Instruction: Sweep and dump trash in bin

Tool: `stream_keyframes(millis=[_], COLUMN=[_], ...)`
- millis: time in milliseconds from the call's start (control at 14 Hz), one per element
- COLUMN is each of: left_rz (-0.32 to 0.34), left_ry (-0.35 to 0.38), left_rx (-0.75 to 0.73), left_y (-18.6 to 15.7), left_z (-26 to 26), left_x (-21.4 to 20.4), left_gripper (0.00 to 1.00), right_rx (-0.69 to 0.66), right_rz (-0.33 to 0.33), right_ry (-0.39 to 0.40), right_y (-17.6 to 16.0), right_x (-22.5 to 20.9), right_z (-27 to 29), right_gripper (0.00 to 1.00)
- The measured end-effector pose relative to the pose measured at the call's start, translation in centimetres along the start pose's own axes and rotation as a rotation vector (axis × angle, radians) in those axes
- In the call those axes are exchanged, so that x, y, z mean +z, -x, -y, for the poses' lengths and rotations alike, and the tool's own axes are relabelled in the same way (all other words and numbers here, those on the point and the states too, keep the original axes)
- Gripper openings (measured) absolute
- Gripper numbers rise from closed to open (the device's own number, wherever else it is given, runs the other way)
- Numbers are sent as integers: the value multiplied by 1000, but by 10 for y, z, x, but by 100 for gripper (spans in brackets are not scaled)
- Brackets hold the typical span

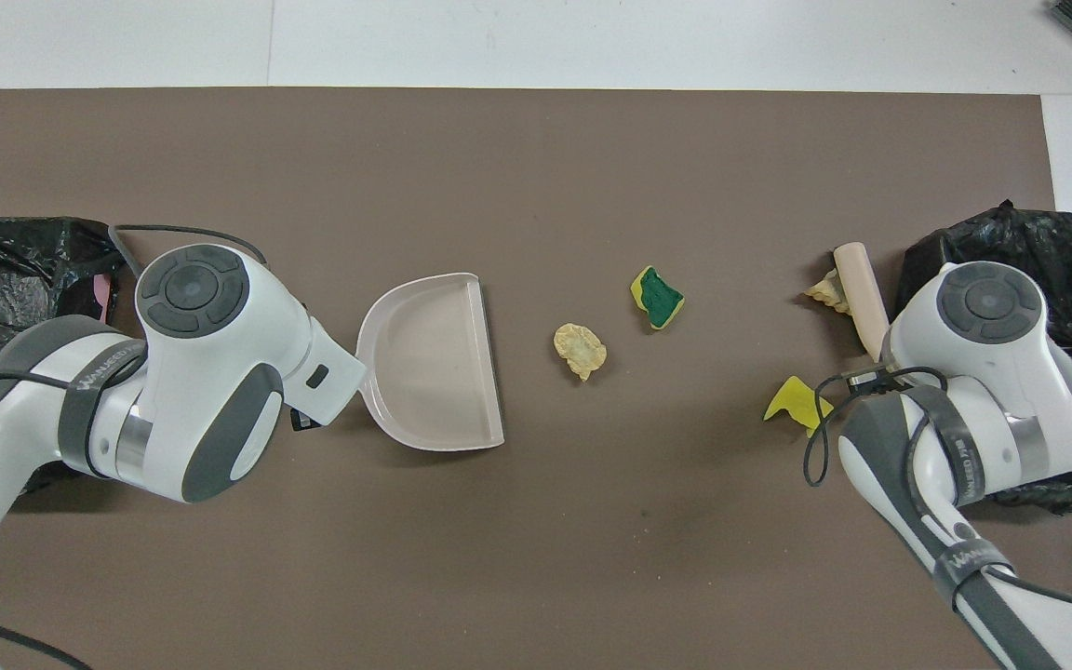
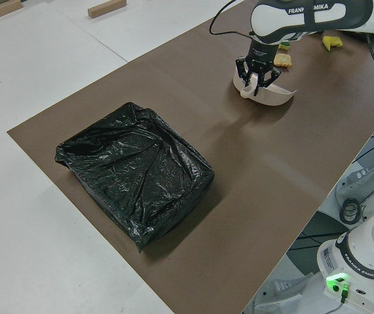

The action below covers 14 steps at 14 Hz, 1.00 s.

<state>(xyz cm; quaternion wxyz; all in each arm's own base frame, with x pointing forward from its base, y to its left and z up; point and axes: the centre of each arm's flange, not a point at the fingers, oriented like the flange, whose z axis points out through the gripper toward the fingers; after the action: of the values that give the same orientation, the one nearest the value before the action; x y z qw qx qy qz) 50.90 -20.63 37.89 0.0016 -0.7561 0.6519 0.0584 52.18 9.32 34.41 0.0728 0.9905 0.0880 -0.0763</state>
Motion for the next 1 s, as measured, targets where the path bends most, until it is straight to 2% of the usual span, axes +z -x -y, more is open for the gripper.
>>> stream_keyframes(millis=[287, 573, 860, 1003], left_rz=[-1, -29, -40, -42], left_ry=[6, 28, 42, 43], left_rx=[-5, -41, -100, -105], left_y=[0, -5, -14, -15], left_z=[-2, -8, -15, -15], left_x=[3, 12, 15, 14], left_gripper=[31, 31, 31, 31], right_rx=[64, 37, -23, -67], right_rz=[-12, -28, -40, -53], right_ry=[-40, -102, -179, -189], right_y=[-16, -37, -28, -19], right_x=[-7, -14, -23, -27], right_z=[45, 100, 167, 198], right_gripper=[26, 26, 26, 26])
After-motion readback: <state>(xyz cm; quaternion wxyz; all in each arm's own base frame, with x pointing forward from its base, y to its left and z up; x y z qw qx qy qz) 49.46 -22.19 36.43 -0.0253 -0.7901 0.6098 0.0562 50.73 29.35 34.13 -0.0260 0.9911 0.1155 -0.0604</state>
